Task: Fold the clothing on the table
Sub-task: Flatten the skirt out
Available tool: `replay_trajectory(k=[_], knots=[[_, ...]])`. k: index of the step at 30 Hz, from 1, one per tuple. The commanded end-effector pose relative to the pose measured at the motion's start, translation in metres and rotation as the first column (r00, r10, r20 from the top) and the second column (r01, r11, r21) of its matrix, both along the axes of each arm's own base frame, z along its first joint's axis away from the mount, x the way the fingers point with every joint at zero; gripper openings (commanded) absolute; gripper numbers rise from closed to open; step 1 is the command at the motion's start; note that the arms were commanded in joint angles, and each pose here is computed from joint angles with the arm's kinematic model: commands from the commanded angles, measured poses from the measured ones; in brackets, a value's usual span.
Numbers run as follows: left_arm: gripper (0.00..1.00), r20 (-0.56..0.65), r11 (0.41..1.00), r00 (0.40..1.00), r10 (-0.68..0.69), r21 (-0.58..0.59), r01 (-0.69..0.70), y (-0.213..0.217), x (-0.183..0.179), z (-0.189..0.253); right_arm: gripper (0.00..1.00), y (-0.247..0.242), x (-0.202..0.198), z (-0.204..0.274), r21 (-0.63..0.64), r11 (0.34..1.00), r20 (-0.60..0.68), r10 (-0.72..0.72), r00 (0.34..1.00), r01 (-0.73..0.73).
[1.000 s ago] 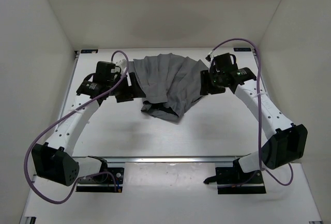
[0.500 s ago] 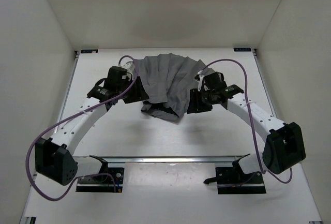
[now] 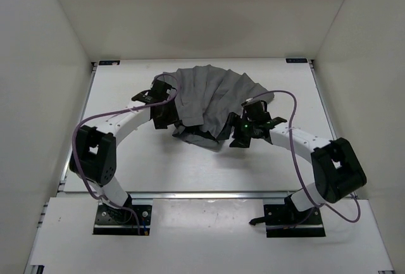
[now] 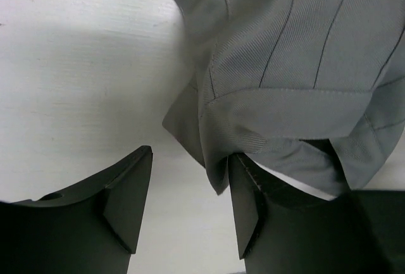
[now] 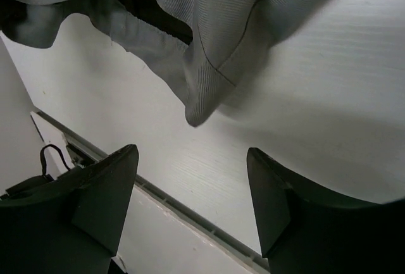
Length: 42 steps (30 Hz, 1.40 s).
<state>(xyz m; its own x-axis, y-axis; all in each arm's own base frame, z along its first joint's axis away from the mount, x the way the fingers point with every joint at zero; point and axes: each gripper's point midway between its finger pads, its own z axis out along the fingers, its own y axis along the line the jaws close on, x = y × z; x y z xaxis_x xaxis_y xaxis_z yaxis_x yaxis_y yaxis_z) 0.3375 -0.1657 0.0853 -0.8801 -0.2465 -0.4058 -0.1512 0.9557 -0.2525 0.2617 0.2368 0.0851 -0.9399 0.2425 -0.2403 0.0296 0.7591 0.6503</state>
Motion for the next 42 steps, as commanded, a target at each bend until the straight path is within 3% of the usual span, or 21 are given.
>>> replay_trajectory(k=[1, 6, 9, 12, 14, 16, 22, 24, 29, 32, 34, 42], knots=[[0.62, 0.072, 0.997, 0.995, 0.069, -0.024, -0.067, 0.003, 0.021, 0.022, 0.66, 0.028, 0.021, 0.013, 0.099, 0.995, 0.032, -0.030, 0.999, 0.027], [0.62, 0.117, 0.988, 0.985, 0.126, -0.108, -0.114, 0.003, 0.028, 0.034, 0.63, 0.037, 0.026, -0.002, 0.105, 0.992, -0.057, -0.070, 0.996, 0.076], [0.63, 0.134, 0.986, 0.985, 0.112, -0.138, -0.094, -0.003, 0.036, 0.036, 0.54, 0.036, 0.029, -0.016, 0.072, 0.994, -0.085, -0.073, 0.994, 0.080], [0.49, 0.108, 0.992, 0.992, 0.068, -0.116, -0.056, -0.014, 0.038, 0.025, 0.44, 0.036, 0.038, -0.017, 0.065, 0.994, -0.074, -0.079, 0.994, 0.084], [0.20, 0.107, 0.989, 0.993, 0.058, -0.139, -0.043, -0.021, 0.039, 0.024, 0.00, 0.034, 0.038, -0.021, 0.042, 0.996, -0.078, -0.072, 0.994, 0.076], [0.00, 0.114, 0.987, 0.992, 0.052, -0.158, -0.034, -0.026, 0.044, 0.023, 0.00, 0.034, 0.044, -0.014, 0.033, 0.997, -0.055, -0.062, 0.997, 0.064], [0.00, 0.156, 0.998, 0.986, 0.055, -0.047, -0.048, 0.003, 0.049, 0.036, 0.00, 0.008, 0.051, 0.009, -0.055, 0.998, 0.036, -0.024, 0.999, 0.026], [0.00, 0.213, 0.998, 0.975, 0.065, -0.019, -0.062, 0.020, 0.052, 0.060, 0.01, -0.012, 0.054, 0.021, -0.112, 0.993, 0.059, -0.027, 0.998, 0.033], [0.00, 0.325, 0.988, 0.940, 0.104, 0.071, -0.134, 0.062, 0.048, 0.113, 0.00, -0.055, 0.086, 0.106, -0.152, 0.984, 0.293, -0.046, 0.955, 0.094], [0.00, 0.333, 0.989, 0.941, 0.055, 0.111, -0.097, 0.055, 0.027, 0.120, 0.00, -0.081, 0.087, 0.117, -0.188, 0.975, 0.282, -0.064, 0.957, 0.120], [0.00, 0.286, 0.989, 0.956, 0.058, 0.111, -0.093, 0.062, 0.002, 0.101, 0.00, -0.090, 0.078, 0.114, -0.185, 0.977, 0.234, -0.058, 0.970, 0.103], [0.00, 0.141, 0.991, 0.989, 0.043, 0.119, -0.060, 0.087, -0.079, 0.042, 0.00, -0.102, 0.007, 0.051, -0.165, 0.985, 0.032, -0.034, 0.999, 0.039]])
